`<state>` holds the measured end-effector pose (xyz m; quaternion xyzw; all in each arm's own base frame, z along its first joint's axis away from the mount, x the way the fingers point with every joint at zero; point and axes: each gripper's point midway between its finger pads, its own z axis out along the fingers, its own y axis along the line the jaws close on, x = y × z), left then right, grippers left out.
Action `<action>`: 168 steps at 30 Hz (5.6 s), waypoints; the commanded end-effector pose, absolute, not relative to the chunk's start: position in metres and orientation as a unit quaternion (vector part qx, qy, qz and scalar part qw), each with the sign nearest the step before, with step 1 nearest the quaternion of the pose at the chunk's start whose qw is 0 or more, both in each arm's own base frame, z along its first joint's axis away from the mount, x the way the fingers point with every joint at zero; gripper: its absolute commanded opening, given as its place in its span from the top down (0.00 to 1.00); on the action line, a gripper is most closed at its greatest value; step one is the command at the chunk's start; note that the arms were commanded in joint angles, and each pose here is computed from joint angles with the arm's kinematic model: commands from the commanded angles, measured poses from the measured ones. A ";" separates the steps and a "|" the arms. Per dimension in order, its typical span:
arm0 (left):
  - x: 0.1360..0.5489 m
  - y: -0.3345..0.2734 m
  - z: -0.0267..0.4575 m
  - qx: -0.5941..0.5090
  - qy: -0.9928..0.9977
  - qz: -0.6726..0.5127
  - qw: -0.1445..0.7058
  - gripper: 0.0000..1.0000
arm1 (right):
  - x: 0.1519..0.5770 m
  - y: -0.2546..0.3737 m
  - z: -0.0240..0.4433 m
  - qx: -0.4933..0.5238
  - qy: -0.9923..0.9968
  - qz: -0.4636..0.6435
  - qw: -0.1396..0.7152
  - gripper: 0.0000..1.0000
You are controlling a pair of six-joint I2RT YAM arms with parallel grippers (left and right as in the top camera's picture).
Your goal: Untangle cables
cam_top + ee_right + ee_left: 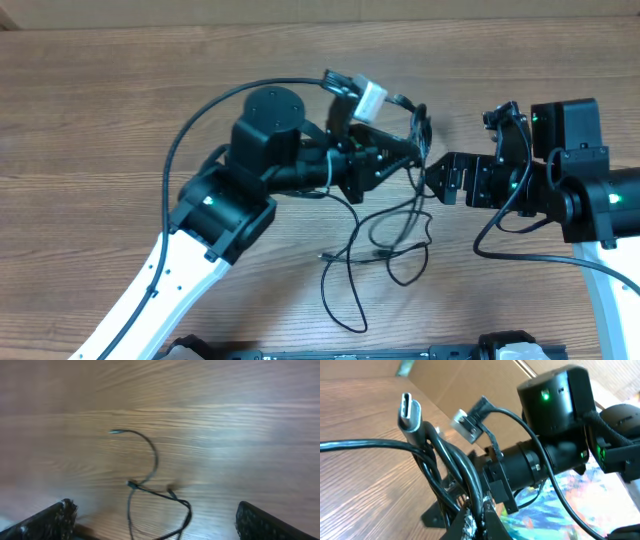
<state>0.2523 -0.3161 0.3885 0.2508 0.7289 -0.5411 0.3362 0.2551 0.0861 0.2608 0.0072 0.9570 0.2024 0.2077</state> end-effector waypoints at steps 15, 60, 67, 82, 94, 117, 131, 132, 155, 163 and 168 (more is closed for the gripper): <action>0.253 -0.287 0.383 0.251 0.749 -0.510 0.340 0.96 | 0.264 0.098 0.277 -0.008 0.943 0.236 0.236 0.00; 0.204 -0.309 0.417 0.379 0.641 -0.577 0.335 0.96 | 0.300 0.133 0.290 -0.116 0.901 0.311 0.280 0.00; 0.204 -0.308 0.418 0.381 0.639 -0.579 0.334 0.96 | 0.303 0.092 0.260 0.002 0.947 0.207 0.246 0.00; 0.223 -0.294 0.414 0.356 0.658 -0.568 0.344 0.96 | 0.277 0.054 0.234 0.094 0.973 0.108 0.183 0.00; 0.227 -0.290 0.405 0.348 0.674 -0.558 0.337 0.96 | 0.277 0.088 0.285 0.003 0.938 0.210 0.277 0.00; 0.205 -0.308 0.413 0.365 0.655 -0.580 0.320 0.96 | 0.255 0.097 0.356 -0.058 0.875 0.245 0.414 0.00; 0.195 -0.315 0.416 0.379 0.642 -0.586 0.317 0.96 | 0.259 0.098 0.349 -0.054 0.882 0.245 0.400 0.00; 0.195 -0.315 0.416 0.378 0.643 -0.585 0.318 0.96 | 0.258 0.097 0.348 -0.054 0.882 0.245 0.398 0.00; 0.218 -0.319 0.409 0.321 0.683 -0.565 0.333 0.96 | 0.249 0.106 0.344 -0.086 0.883 0.260 0.382 0.00; 0.210 -0.329 0.408 0.333 0.676 -0.574 0.322 0.96 | 0.263 0.103 0.328 -0.085 0.897 0.242 0.360 0.00; 0.207 -0.329 0.408 0.338 0.672 -0.578 0.316 0.96 | 0.271 0.103 0.319 -0.080 0.904 0.238 0.347 0.00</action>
